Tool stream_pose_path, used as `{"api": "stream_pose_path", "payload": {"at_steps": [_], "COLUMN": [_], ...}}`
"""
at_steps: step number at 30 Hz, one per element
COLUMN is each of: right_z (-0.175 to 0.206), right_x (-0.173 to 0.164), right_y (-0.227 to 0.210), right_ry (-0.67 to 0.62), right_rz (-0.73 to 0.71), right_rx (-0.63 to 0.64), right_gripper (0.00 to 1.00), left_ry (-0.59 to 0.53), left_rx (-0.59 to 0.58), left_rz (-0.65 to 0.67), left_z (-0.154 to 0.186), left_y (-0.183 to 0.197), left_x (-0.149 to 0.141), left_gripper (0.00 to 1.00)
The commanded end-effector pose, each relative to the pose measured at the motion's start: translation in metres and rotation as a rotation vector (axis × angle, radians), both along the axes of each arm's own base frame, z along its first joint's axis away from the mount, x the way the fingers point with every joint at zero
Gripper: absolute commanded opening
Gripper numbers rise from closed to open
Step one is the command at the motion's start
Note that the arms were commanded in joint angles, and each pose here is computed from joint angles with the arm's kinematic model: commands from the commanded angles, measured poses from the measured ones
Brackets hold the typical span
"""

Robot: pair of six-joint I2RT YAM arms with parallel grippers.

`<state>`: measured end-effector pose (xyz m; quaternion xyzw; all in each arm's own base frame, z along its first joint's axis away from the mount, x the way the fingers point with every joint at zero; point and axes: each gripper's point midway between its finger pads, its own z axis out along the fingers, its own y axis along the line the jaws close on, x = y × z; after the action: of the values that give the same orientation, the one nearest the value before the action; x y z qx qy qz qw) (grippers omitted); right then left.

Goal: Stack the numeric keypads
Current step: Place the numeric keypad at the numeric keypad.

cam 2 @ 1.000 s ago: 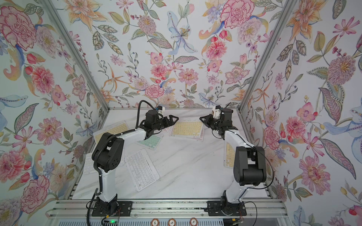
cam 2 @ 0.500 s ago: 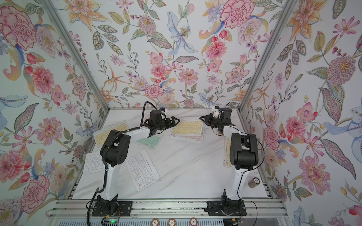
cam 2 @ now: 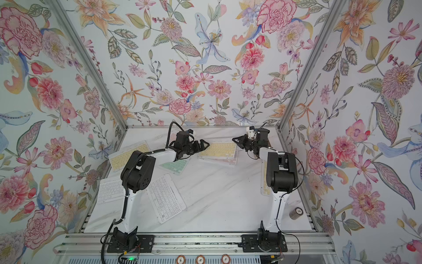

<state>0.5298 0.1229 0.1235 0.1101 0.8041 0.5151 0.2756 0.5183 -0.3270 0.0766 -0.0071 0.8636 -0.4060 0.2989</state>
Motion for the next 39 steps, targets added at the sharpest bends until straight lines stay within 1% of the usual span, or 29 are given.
{"api": "stream_pose_path", "payload": {"at_steps": [1,5,8,17,20,22,27,31,34,39], "right_z": [0.001,-0.007,-0.013,-0.029,-0.032,-0.032,-0.03,-0.031,-0.031,-0.033], "right_x": [0.005,0.005,0.005,0.007,0.007,0.007,0.007,0.005,0.005,0.004], "right_y": [0.001,-0.002,-0.004,-0.009,-0.009,-0.009,-0.01,-0.011,-0.013,-0.014], "right_ry": [-0.028,-0.017,-0.008,0.023,0.028,0.025,0.022,0.024,0.022,0.025], "right_rz": [0.025,0.022,0.024,0.027,0.029,0.034,0.036,0.037,0.037,0.038], "right_rx": [0.003,-0.007,-0.023,-0.066,-0.073,-0.074,-0.077,-0.075,-0.076,-0.085], "right_gripper": [0.06,0.07,0.12,0.16,0.15,0.12,0.11,0.11,0.11,0.11], "left_ry": [-0.014,-0.012,-0.004,0.009,0.015,0.017,-0.011,-0.052,-0.043,-0.022], "left_rx": [0.018,0.017,0.017,0.018,0.019,0.019,0.032,0.099,0.132,0.119], "left_rz": [0.015,0.015,0.016,0.013,0.009,0.012,0.01,0.034,0.058,0.022], "left_z": [-0.005,-0.007,-0.01,-0.018,-0.02,-0.019,-0.004,0.01,0.002,-0.008], "left_y": [0.006,0.006,0.006,0.006,0.006,0.006,0.01,0.024,0.034,0.018], "left_x": [0.008,0.008,0.008,0.005,0.003,0.001,0.001,0.008,0.015,0.015], "left_gripper": [0.99,0.99,0.99,0.99,0.99,0.99,0.99,1.0,0.99,0.99]}}
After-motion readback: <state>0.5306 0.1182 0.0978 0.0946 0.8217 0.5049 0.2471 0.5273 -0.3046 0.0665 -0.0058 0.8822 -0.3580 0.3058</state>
